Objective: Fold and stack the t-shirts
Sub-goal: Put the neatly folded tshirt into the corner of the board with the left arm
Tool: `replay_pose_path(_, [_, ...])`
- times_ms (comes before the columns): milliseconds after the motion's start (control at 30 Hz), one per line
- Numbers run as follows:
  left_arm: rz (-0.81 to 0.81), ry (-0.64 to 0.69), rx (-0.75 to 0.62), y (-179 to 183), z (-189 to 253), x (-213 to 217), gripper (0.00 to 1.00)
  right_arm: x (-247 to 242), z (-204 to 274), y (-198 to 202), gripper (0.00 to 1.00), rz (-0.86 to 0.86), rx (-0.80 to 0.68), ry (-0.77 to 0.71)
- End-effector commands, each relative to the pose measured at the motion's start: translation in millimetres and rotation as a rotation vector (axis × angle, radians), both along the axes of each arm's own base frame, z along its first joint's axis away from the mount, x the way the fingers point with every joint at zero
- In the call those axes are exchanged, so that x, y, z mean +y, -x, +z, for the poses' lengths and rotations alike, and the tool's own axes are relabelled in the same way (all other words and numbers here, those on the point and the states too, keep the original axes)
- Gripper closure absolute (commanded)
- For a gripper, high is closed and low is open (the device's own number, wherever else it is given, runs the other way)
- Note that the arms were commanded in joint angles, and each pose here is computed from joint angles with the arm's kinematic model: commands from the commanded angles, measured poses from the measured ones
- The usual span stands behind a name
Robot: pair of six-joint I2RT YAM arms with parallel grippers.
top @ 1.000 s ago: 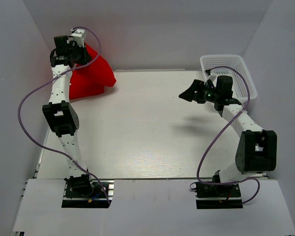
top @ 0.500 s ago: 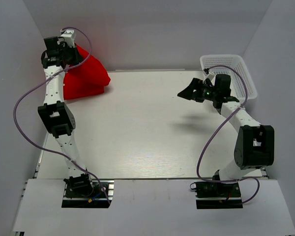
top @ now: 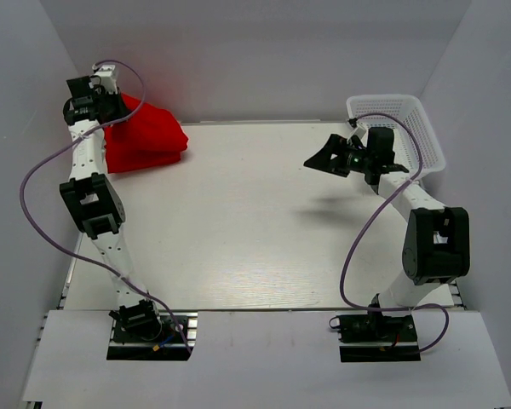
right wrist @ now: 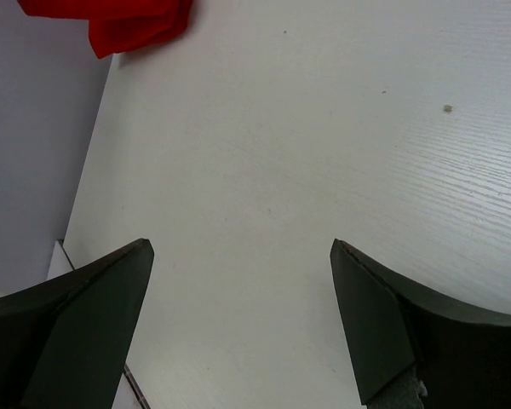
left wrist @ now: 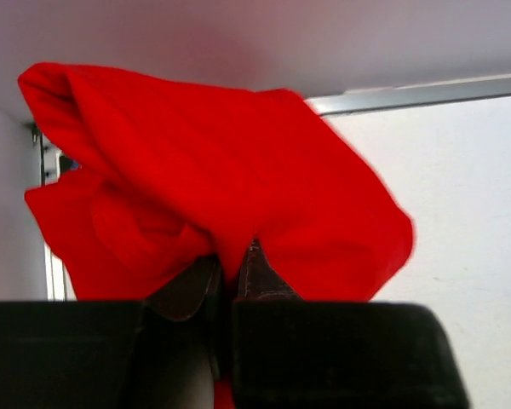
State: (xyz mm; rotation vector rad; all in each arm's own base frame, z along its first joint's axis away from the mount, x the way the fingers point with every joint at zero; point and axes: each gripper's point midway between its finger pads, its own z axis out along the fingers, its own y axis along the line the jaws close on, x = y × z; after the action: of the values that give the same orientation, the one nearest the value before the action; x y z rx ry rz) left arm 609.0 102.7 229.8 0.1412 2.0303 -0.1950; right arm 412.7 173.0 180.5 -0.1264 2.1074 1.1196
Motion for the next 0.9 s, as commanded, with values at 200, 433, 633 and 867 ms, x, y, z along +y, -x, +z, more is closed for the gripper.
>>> replay_pose_path(200, [0.308, 0.000, 0.189, 7, -75, 66, 1.00, 7, 16, -17, 0.10, 0.021, -0.051, -0.014])
replay_pose_path(433, [0.434, 0.025, 0.229, 22, -81, 95, 1.00, 9, 15, -20, 0.10, 0.016, -0.047, -0.018])
replay_pose_path(633, [0.467, 0.041, 0.220, 25, -74, 107, 1.00, 13, 13, -20, 0.10, 0.016, -0.045, -0.015])
replay_pose_path(867, [0.300, 0.061, 0.079, 12, -20, 83, 1.00, 15, 9, -22, 0.10, 0.011, -0.038, -0.007])
